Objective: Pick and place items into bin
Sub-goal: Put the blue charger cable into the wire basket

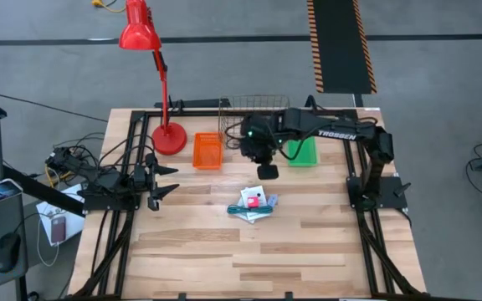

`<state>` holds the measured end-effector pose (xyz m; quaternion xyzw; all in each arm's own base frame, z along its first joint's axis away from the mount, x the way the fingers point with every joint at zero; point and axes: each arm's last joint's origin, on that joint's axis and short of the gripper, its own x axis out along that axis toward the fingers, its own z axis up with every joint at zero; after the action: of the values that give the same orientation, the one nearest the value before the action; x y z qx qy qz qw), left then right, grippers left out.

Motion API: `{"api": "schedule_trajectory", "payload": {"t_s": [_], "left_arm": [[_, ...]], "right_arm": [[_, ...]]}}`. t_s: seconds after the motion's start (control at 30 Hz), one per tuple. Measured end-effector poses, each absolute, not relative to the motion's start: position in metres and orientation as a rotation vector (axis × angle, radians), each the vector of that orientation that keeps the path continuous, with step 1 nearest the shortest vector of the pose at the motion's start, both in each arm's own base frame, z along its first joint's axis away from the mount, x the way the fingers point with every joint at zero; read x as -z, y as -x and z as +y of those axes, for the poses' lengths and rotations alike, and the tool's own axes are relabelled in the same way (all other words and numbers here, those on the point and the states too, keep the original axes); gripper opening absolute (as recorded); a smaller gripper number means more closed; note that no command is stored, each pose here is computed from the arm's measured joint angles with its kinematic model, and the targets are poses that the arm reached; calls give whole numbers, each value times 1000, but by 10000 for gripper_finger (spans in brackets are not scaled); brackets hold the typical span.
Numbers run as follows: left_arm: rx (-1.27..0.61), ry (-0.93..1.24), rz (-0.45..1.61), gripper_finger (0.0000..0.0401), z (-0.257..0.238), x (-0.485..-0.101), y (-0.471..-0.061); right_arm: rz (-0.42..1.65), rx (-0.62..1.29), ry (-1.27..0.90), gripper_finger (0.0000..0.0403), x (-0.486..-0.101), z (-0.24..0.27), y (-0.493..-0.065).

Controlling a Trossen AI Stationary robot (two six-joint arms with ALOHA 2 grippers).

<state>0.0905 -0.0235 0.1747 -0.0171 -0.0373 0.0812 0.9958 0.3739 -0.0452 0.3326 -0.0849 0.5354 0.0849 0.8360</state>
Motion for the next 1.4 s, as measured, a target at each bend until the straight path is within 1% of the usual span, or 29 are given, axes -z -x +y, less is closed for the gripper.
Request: {"api": "schedule_trajectory", "payload": {"t_s": [0.17, 0.33, 0.43, 0.53, 0.7, 0.83, 0.97, 1.2, 1.4], "left_arm": [[-163, 34, -75, 233, -24, -175, -90], [-163, 34, -74, 233, -24, -174, -91], [-163, 34, -75, 233, -24, -175, -90], [-163, 34, -74, 233, -24, -175, -91], [-163, 34, -75, 233, -24, -175, -90], [-163, 34, -74, 233, -24, -175, -91], [-163, 34, -74, 233, -24, -175, -91], [-163, 34, -75, 233, -24, -175, -90], [-163, 34, -75, 233, -24, -175, -90]], "right_arm": [[1133, -170, 138, 10, -333, -32, -376], [1148, -190, 138, 6, -332, -19, -375], [1221, -198, 144, 6, -330, -14, -369], [1319, -180, 106, 6, -326, -14, -360], [1418, -114, 7, 6, -304, -10, -356], [1481, -120, 0, 6, -283, 7, -353], [1478, -137, 8, 6, -268, 32, -354], [1370, -157, -12, 6, -269, 77, -358], [1304, -174, -42, 6, -271, 104, -359]]}}
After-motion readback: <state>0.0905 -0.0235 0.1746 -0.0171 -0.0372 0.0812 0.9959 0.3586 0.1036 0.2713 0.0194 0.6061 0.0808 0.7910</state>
